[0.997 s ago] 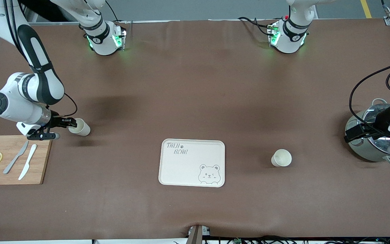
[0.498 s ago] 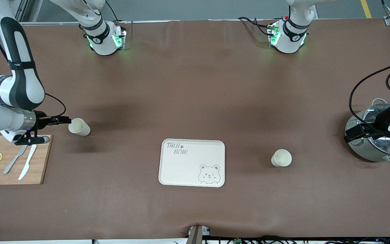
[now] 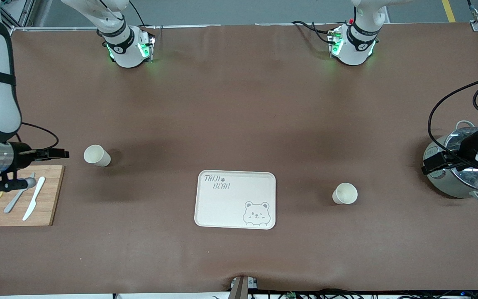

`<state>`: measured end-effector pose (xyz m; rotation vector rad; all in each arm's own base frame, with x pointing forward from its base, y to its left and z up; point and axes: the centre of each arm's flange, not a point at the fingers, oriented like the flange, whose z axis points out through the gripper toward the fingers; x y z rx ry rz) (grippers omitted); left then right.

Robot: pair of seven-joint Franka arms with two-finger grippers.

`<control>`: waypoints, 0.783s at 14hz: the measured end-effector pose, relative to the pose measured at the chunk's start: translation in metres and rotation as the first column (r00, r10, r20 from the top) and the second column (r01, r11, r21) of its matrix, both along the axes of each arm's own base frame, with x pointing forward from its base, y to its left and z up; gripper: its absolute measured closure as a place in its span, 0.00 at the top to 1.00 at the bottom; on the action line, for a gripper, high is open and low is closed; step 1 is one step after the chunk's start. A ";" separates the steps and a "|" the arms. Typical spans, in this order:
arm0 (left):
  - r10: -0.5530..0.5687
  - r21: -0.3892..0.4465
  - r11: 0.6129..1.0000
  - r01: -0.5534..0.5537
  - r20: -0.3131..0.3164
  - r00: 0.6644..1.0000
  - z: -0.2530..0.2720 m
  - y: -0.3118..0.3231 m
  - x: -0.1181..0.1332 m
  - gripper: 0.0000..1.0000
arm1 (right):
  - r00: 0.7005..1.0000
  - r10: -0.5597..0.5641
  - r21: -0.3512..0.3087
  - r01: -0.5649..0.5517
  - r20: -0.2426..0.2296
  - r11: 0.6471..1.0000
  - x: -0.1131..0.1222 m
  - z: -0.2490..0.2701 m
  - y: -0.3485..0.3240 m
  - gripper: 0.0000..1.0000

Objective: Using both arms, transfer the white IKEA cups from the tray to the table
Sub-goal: 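Open the right gripper and raise it away from the cup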

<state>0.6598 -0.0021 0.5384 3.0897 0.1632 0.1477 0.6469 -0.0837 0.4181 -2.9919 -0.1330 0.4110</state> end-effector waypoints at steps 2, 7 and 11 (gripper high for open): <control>0.000 0.000 1.000 0.000 0.000 1.000 0.000 0.000 0.000 1.00 | 0.999 0.026 -0.025 -0.025 0.041 0.999 0.009 0.021 0.009 1.00; 0.009 0.000 1.000 -0.009 0.000 1.000 0.000 0.006 0.000 1.00 | 0.982 0.130 -0.123 -0.114 0.133 0.986 0.021 0.076 0.052 1.00; 0.014 0.000 1.000 -0.014 0.000 1.000 0.000 0.010 0.000 1.00 | 0.977 0.135 -0.131 -0.114 0.165 0.985 -0.001 0.136 0.058 1.00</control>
